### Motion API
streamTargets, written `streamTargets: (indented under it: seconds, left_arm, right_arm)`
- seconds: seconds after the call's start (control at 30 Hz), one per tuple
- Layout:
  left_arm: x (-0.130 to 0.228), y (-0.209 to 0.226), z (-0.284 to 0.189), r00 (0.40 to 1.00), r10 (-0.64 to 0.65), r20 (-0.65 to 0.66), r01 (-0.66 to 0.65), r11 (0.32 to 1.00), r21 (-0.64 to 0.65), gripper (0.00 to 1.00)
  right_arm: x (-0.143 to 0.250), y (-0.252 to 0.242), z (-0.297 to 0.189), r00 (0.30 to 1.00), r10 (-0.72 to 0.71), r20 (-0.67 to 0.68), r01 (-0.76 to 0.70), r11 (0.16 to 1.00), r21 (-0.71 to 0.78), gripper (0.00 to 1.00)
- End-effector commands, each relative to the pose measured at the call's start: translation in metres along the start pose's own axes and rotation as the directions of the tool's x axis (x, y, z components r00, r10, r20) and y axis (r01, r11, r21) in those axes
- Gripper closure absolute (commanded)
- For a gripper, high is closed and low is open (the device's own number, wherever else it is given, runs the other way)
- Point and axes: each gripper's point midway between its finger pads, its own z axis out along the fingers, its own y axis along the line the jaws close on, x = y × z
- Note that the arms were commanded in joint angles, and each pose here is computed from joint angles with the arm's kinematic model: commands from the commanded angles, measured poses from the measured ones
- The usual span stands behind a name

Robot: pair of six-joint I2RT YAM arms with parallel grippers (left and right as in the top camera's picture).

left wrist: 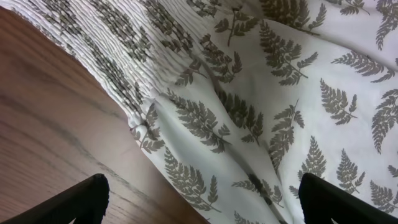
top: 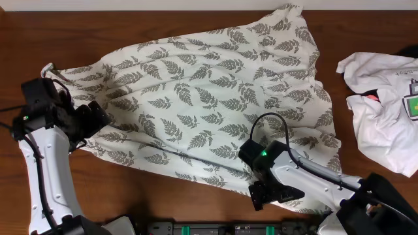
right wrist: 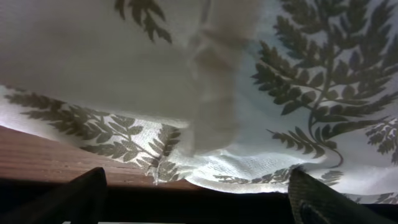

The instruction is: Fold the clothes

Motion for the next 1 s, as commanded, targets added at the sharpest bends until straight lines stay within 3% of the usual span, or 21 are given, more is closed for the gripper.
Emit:
streamTargets:
  seconds: [0.0,0.13,0.43,0.57,0.73,0.97]
  left_arm:
    - [0.002,0.001,0.001,1.000,-0.006,-0.005,0.006,1.000,-0.003,0.02]
    - [0.002,0.001,0.001,1.000,-0.006,-0.005,0.006,1.000,-0.003,0.02]
    - [0.002,0.001,0.001,1.000,-0.007,-0.005,0.007,1.000,-0.003,0.02]
    - [0.002,0.001,0.001,1.000,-0.007,-0.005,0.007,1.000,-0.003,0.02]
    - [0.002,0.001,0.001,1.000,-0.007,-0.005,0.007,1.000,-0.003,0.02]
    - [0.002,0.001,0.001,1.000,-0.007,-0.005,0.007,1.000,-0.003,0.02]
  right_arm:
    - [0.002,-0.002,0.004,1.000,0.003,-0.007,-0.003,1.000,0.017,0.13]
    - [0.003,-0.002,0.004,1.000,0.004,-0.008,-0.004,1.000,0.015,0.27]
    - [0.013,-0.004,0.004,0.995,0.079,-0.055,-0.078,0.997,0.017,0.16]
    - [0.016,0.004,0.004,0.975,0.203,-0.094,-0.207,0.978,-0.034,0.01]
    - [0.006,0.018,0.001,0.957,0.269,-0.112,-0.283,0.950,-0.133,0.01]
    - [-0.010,0.007,-0.002,0.849,0.517,-0.112,-0.528,0.837,-0.144,0.01]
